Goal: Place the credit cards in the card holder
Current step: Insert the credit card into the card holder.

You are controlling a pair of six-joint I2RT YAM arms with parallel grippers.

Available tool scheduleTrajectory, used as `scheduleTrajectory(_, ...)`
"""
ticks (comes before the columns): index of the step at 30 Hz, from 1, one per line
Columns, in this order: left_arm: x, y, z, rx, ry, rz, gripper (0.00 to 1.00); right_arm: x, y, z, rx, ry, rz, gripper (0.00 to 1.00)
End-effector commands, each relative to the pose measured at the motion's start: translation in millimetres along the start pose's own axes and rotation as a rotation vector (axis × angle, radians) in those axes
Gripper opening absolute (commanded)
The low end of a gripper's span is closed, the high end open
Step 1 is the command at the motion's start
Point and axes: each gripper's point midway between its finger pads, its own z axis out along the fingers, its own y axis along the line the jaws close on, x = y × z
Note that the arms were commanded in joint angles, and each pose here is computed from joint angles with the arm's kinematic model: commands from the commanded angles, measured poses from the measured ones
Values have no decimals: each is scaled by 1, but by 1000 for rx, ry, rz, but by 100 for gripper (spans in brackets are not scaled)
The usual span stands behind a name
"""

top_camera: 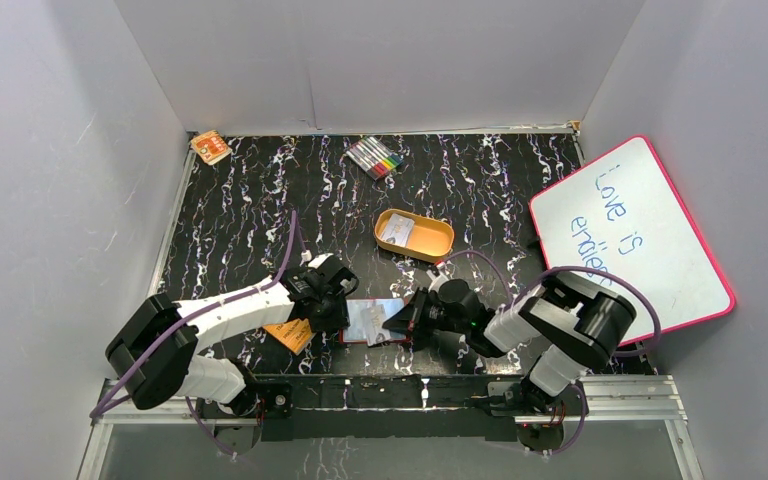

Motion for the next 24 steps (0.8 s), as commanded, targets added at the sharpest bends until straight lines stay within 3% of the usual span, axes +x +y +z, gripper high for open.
scheduleTrajectory(1,8,15,4,-44,17,13,37,-15,7,9,-12,-69,21,0)
scheduleTrajectory(10,6,10,3,-30,21,24,37,-23,7,23,5,-87,42,0)
scheduleTrajectory(20,-17,10,-14,-52,-64,15,37,-20,0,23,20,-82,57,0)
scheduleTrajectory(24,-14,18,-8,-88,-47,16,31,-17,-2,23,28,-64,46,0)
